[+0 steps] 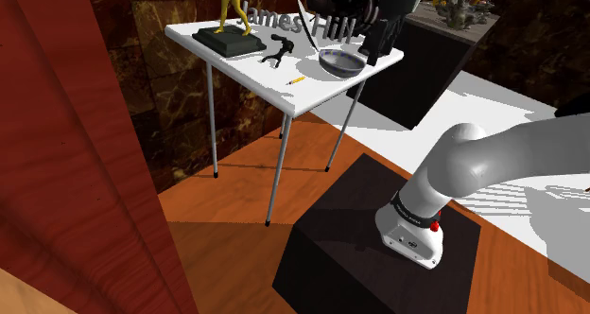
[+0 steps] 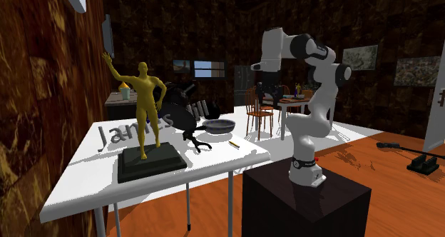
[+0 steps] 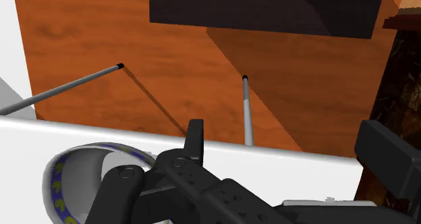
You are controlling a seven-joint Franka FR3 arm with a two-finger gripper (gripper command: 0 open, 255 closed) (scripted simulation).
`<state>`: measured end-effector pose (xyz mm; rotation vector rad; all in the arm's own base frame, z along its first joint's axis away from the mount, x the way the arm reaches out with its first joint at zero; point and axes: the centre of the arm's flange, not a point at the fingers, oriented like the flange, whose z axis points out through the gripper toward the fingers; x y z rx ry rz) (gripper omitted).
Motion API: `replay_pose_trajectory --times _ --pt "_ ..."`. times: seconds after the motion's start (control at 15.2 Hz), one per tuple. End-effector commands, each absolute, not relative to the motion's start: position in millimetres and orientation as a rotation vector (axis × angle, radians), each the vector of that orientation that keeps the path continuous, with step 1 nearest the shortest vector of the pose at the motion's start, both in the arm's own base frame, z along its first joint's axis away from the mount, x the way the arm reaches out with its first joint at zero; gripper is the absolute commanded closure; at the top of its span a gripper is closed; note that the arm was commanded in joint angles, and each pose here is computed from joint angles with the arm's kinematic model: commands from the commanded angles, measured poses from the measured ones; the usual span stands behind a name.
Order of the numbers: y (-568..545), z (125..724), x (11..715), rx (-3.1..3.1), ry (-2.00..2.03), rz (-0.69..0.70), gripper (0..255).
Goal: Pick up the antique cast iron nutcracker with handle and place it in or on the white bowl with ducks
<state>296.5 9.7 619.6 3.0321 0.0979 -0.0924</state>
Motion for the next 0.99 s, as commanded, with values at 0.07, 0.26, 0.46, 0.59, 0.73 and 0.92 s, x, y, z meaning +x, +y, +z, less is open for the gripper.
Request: replay_pose_trajectory --times 0.07,0.26,0.46,0.59,0.73,0.92 --pt "14.1 617.7 309.0 3.042 0.027 -0.098 0" --pt "24.0 612.1 347.6 3.062 -0.186 -0.113 0" --pt "28.4 606.5 387.1 3.067 -0.402 -0.128 0" --pt "28.3 602.8 413.7 3.062 -0.547 -0.138 0" --pt "25.9 598.9 440.1 3.05 -0.692 -0.147 0" --pt "17.6 593.0 479.0 3.019 -0.91 -0.161 0"
